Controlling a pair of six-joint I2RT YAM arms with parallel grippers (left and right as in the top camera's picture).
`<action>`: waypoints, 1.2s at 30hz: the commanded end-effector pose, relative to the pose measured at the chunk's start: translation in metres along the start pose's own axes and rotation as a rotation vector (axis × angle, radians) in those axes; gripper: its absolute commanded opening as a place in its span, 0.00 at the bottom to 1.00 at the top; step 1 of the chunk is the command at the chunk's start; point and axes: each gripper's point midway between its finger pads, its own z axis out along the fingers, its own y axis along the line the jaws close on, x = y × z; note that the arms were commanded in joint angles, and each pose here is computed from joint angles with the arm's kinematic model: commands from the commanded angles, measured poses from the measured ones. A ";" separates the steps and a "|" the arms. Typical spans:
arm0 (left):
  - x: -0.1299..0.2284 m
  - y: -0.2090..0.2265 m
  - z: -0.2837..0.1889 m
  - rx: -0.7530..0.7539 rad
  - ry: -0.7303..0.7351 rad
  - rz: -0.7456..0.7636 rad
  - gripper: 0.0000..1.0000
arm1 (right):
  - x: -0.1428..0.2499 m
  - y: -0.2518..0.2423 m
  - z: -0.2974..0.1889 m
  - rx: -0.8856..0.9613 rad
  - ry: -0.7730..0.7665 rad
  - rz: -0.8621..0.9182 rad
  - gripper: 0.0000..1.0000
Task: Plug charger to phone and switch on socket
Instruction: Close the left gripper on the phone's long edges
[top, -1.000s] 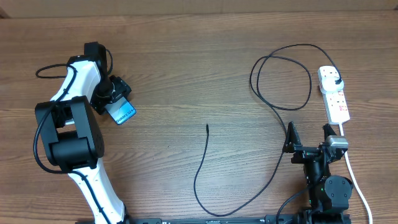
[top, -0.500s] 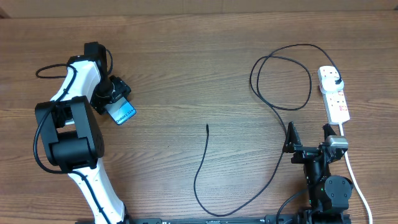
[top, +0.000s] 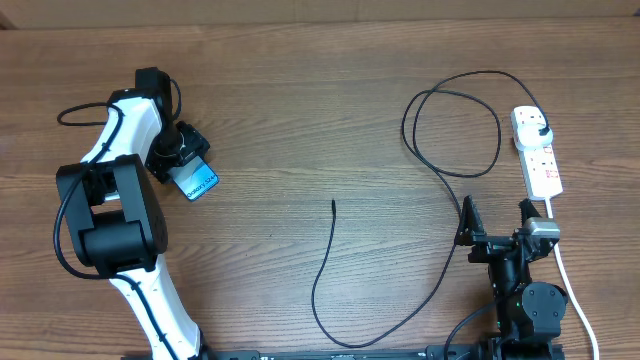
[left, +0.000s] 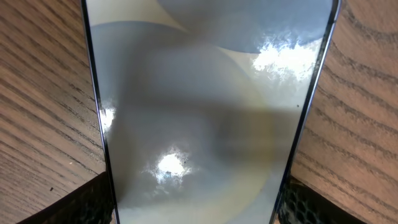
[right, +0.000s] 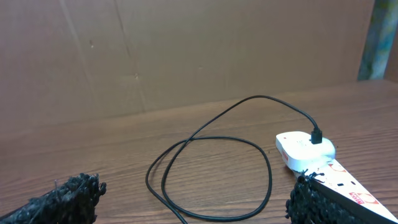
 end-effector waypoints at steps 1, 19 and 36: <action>0.004 0.009 0.010 -0.027 0.027 -0.019 0.63 | 0.002 0.001 0.000 -0.002 -0.005 -0.002 1.00; 0.003 0.009 0.010 -0.031 0.023 -0.019 0.14 | 0.002 0.001 0.000 -0.002 -0.005 -0.002 1.00; 0.004 0.008 0.010 -0.025 0.031 -0.019 0.04 | 0.002 0.001 0.000 -0.002 -0.005 -0.002 1.00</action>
